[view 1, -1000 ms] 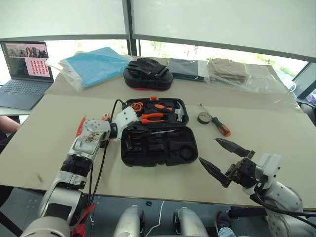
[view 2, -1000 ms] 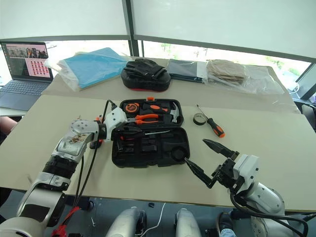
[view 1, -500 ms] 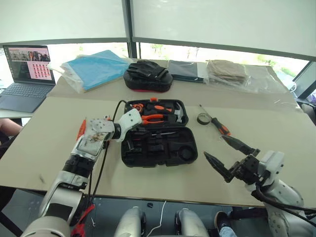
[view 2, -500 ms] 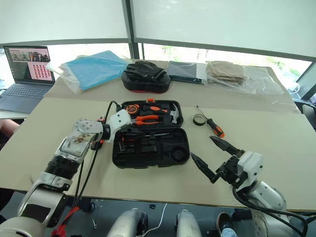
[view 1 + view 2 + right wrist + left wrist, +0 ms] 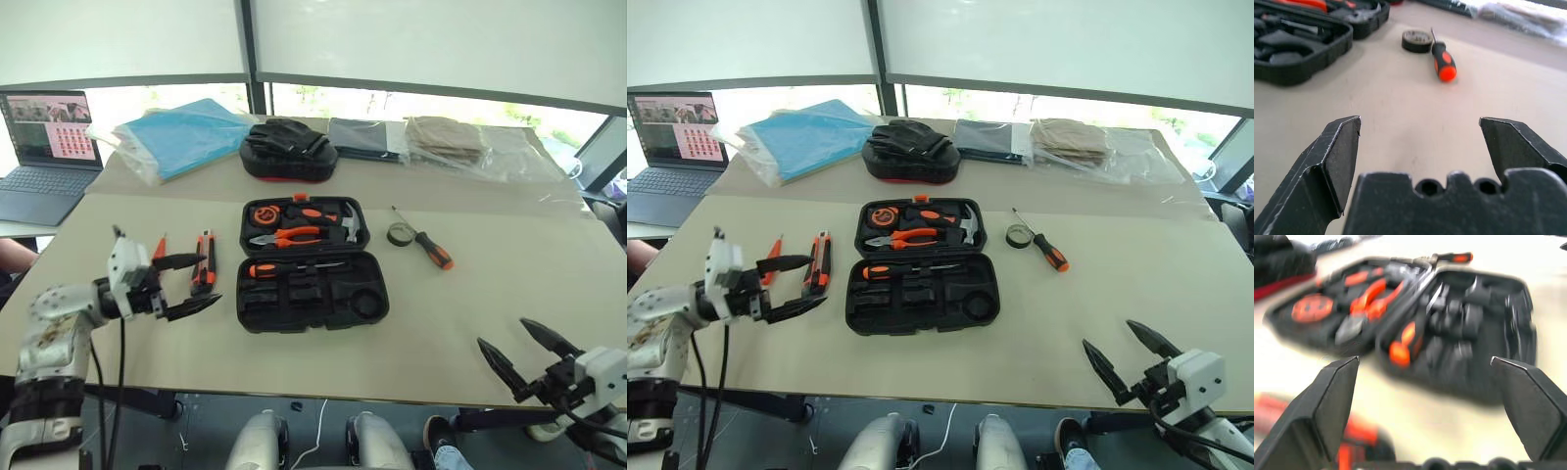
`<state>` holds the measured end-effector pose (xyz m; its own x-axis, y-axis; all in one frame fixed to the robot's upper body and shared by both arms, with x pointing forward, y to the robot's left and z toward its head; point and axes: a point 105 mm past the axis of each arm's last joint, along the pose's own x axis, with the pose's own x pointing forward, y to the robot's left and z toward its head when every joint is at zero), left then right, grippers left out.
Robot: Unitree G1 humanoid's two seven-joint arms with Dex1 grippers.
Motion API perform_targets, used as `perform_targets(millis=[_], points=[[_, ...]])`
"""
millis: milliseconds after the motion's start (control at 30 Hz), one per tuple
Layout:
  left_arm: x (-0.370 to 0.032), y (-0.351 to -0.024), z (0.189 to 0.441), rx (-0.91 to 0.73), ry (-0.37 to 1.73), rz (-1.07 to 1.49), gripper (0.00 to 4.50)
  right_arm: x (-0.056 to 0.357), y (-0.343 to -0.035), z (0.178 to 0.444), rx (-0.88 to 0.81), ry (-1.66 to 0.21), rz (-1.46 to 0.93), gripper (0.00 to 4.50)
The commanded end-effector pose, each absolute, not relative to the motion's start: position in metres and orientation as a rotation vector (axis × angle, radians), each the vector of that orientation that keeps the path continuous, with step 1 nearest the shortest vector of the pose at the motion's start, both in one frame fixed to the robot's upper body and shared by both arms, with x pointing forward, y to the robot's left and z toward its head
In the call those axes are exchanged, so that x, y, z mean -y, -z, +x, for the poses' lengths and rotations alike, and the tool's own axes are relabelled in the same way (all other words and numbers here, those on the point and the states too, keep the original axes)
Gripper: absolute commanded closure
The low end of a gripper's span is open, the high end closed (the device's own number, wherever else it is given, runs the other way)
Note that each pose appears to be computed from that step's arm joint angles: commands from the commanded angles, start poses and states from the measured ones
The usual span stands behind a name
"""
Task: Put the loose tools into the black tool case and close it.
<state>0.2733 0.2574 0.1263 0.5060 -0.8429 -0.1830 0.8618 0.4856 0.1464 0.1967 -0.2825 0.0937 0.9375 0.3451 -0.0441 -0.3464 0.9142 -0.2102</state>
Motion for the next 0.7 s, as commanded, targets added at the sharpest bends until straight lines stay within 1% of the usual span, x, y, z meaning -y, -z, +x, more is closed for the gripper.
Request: perform_targets(millis=[33, 100, 200, 233, 367, 533, 633, 700], points=[[-0.262, -0.139, 0.269, -0.040, 1.059, 0.264, 0.06, 0.295, -0.127, 0.235, 0.040, -0.336, -0.304, 0.00], [-0.255, -0.140, 0.274, -0.028, 1.080, 0.247, 0.06, 0.297, -0.141, 0.264, 0.017, -0.358, -0.333, 0.00], [-0.237, -0.152, 0.286, 0.045, 1.091, 0.207, 0.06, 0.293, -0.146, 0.304, -0.127, -0.421, -0.401, 0.00], [-0.234, -0.155, 0.288, 0.060, 1.089, 0.199, 0.06, 0.293, -0.147, 0.312, -0.159, -0.431, -0.414, 0.00], [-0.228, -0.156, 0.284, 0.095, 1.074, 0.185, 0.06, 0.280, -0.149, 0.362, -0.328, -0.485, -0.432, 0.00], [-0.235, -0.154, 0.276, 0.086, 1.039, 0.187, 0.06, 0.268, -0.141, 0.391, -0.439, -0.506, -0.457, 0.00], [-0.240, -0.154, 0.272, 0.082, 1.023, 0.191, 0.06, 0.264, -0.130, 0.398, -0.517, -0.518, -0.471, 0.00], [-0.243, -0.154, 0.271, 0.077, 1.016, 0.195, 0.06, 0.262, -0.125, 0.403, -0.538, -0.519, -0.495, 0.00]])
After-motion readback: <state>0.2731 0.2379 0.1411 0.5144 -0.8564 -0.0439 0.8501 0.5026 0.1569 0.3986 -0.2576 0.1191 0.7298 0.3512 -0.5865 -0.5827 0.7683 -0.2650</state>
